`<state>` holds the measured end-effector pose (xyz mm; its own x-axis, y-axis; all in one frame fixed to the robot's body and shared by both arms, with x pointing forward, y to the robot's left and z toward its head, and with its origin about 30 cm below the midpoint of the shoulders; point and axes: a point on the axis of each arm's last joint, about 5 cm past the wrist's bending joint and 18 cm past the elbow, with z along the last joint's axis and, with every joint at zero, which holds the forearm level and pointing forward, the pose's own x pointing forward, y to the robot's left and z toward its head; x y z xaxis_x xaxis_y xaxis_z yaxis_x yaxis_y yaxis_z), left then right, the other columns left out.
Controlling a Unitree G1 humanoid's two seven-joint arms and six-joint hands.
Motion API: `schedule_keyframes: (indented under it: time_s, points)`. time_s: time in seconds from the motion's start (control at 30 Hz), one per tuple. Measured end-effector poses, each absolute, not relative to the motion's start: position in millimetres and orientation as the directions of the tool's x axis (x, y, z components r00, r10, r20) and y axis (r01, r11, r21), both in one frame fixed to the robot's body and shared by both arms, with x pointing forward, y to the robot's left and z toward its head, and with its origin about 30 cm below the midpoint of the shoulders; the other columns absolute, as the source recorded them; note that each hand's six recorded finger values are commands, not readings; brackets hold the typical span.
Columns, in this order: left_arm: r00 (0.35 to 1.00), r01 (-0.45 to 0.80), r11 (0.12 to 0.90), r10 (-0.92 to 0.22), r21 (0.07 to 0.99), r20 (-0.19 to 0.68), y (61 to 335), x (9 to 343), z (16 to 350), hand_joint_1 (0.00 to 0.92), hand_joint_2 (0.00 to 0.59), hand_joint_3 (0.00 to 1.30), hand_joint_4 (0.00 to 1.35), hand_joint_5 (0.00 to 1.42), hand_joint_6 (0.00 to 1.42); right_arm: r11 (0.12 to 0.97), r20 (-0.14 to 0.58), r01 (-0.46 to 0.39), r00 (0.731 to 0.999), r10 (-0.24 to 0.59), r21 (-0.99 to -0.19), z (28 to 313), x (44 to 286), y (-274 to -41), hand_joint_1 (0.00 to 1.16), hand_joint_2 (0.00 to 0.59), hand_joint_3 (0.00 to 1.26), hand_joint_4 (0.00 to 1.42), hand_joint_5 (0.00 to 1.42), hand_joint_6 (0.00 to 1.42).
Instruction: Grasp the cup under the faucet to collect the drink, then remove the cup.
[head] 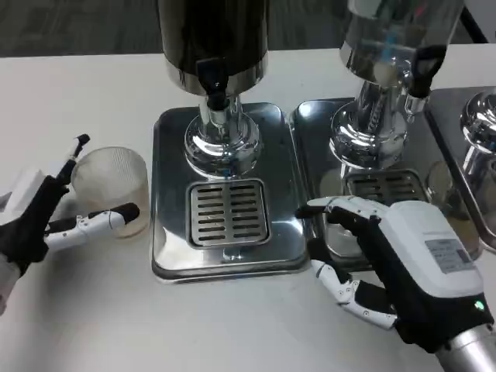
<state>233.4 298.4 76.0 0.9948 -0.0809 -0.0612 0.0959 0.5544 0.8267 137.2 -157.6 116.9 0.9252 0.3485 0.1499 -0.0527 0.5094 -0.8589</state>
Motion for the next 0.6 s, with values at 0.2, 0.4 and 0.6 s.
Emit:
schedule_keyframes:
  time_s: [0.2,0.4,0.6]
  points:
    - [0.995,0.094,0.562,-0.081,0.822,-0.059,296.6,231.2,72.2,0.221,0.062,0.0,0.01,0.42,0.59,0.513,0.138,-0.068,0.926,0.352,-0.856,116.8,137.0,-157.9,0.44,0.475,0.44,0.35,0.4,0.52]
    - [0.995,0.094,0.57,-0.077,0.816,-0.061,294.7,232.2,71.0,0.22,0.088,0.02,0.1,0.5,0.7,0.514,0.13,-0.077,0.926,0.354,-0.854,116.9,136.3,-158.3,0.44,0.475,0.45,0.36,0.4,0.52]
    - [0.996,0.081,0.589,-0.069,0.804,-0.051,290.8,232.8,68.7,0.22,0.115,0.18,0.2,0.63,0.85,0.52,0.122,-0.085,0.928,0.353,-0.85,117.8,135.6,-159.8,0.43,0.483,0.45,0.37,0.41,0.52]
